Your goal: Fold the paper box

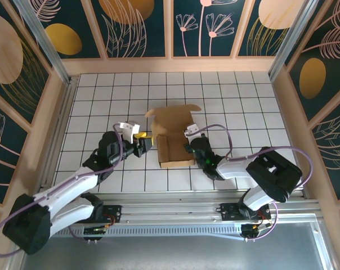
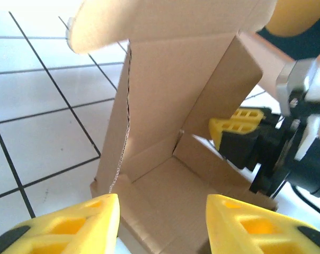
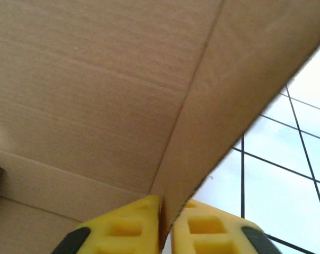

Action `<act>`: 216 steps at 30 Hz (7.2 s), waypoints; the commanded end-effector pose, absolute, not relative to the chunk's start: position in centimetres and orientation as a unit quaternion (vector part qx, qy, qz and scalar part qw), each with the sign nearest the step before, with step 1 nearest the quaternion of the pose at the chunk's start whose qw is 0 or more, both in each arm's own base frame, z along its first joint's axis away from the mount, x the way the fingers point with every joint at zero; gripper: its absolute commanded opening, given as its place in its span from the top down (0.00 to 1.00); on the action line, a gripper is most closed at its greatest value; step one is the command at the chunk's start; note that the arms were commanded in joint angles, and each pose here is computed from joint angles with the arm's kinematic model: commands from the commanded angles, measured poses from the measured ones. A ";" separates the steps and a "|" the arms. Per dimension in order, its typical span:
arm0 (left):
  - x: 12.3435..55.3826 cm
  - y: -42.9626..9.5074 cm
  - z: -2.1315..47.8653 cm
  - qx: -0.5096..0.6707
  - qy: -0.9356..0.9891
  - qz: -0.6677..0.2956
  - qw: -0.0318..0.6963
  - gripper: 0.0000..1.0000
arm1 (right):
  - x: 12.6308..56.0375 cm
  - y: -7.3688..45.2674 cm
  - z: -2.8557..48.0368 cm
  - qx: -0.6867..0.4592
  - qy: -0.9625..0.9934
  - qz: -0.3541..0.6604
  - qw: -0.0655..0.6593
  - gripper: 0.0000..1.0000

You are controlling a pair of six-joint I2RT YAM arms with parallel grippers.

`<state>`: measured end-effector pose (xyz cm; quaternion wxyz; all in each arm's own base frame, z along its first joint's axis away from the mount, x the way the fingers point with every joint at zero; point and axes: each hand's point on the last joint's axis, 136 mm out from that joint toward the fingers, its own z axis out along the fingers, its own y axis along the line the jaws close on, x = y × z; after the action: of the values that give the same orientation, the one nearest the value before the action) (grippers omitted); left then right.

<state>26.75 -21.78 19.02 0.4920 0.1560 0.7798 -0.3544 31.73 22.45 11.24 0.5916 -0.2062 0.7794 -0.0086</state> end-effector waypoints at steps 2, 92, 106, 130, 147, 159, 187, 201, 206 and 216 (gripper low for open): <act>27.6 -19.6 23.3 0.078 0.768 -0.343 0.536 0.49 | 31.2 22.2 12.5 -0.192 0.767 -0.009 0.612 0.78; 27.9 -24.0 9.6 -0.029 0.936 -0.165 0.309 0.41 | 28.2 19.5 20.5 -0.024 0.819 0.323 0.474 0.08; 27.0 -22.0 9.2 -0.017 0.963 -0.088 0.256 0.47 | 29.4 20.1 20.4 -0.038 0.822 0.315 0.472 0.07; 27.8 -22.6 1.9 0.015 0.981 -0.054 0.184 0.94 | 29.0 19.8 20.6 -0.036 0.822 0.314 0.474 0.07; 26.8 -19.1 -1.0 0.072 0.978 0.122 0.156 0.84 | 29.0 19.9 18.8 -0.034 0.829 0.314 0.461 0.07; 27.2 -18.7 -0.1 0.081 0.971 0.143 0.173 1.00 | 28.9 20.0 18.9 -0.034 0.828 0.318 0.461 0.07; 28.9 -22.1 11.9 0.031 0.954 -0.022 0.298 0.49 | 30.0 19.5 20.8 -0.036 0.821 0.304 0.483 0.05; 34.0 -17.8 22.8 -0.032 0.880 -0.292 0.373 0.54 | 32.7 21.4 21.5 -0.203 0.795 0.285 0.495 0.20; 34.9 -18.6 22.6 0.016 0.864 -0.355 0.355 0.48 | 34.6 22.5 20.7 -0.220 0.798 0.285 0.484 0.30; 35.1 -18.4 18.4 0.157 0.874 -0.277 0.368 0.39 | 35.9 23.4 19.6 -0.239 0.796 0.280 0.481 0.55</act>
<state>34.19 -18.66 18.99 0.3428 0.1037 0.8793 -0.3141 34.90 22.88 17.69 0.4519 -0.2231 0.8182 0.2767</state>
